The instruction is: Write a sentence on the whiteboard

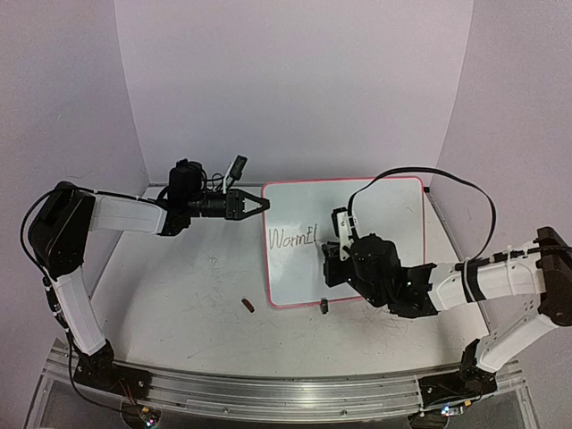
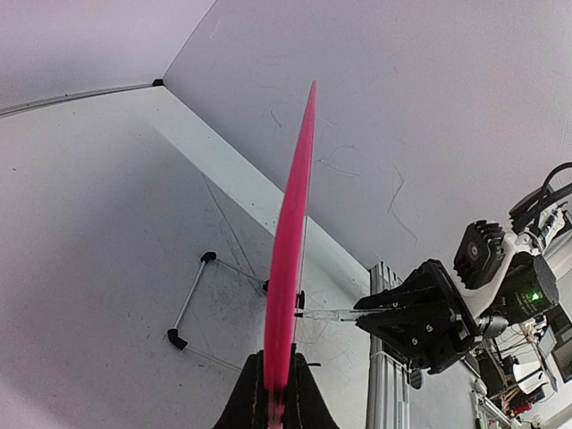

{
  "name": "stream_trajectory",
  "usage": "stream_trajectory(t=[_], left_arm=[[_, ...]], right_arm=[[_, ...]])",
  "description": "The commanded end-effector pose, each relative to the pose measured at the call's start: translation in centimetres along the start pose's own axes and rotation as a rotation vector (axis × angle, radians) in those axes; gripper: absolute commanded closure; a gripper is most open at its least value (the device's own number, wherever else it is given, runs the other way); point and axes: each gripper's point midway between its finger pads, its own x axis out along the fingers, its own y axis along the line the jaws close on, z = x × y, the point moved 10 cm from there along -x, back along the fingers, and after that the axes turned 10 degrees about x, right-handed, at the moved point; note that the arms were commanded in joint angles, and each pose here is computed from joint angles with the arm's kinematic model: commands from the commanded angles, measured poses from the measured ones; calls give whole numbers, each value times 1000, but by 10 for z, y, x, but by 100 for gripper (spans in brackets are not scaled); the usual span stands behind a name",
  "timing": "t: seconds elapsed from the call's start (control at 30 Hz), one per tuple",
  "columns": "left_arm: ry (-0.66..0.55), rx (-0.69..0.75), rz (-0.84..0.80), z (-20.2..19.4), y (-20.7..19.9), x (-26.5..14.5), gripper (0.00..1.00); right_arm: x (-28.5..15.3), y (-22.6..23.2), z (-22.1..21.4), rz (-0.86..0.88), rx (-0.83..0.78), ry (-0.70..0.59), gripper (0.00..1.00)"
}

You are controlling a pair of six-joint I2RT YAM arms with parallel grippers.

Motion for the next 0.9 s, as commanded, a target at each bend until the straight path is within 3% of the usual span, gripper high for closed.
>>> stream_trajectory(t=[0.0, 0.87], left_arm=[[21, -11, -32, 0, -16, 7, 100], [20, -8, -33, 1, -16, 7, 100]], right_arm=[[-5, -4, -7, -22, 7, 24, 100], [6, 3, 12, -61, 4, -62, 100]])
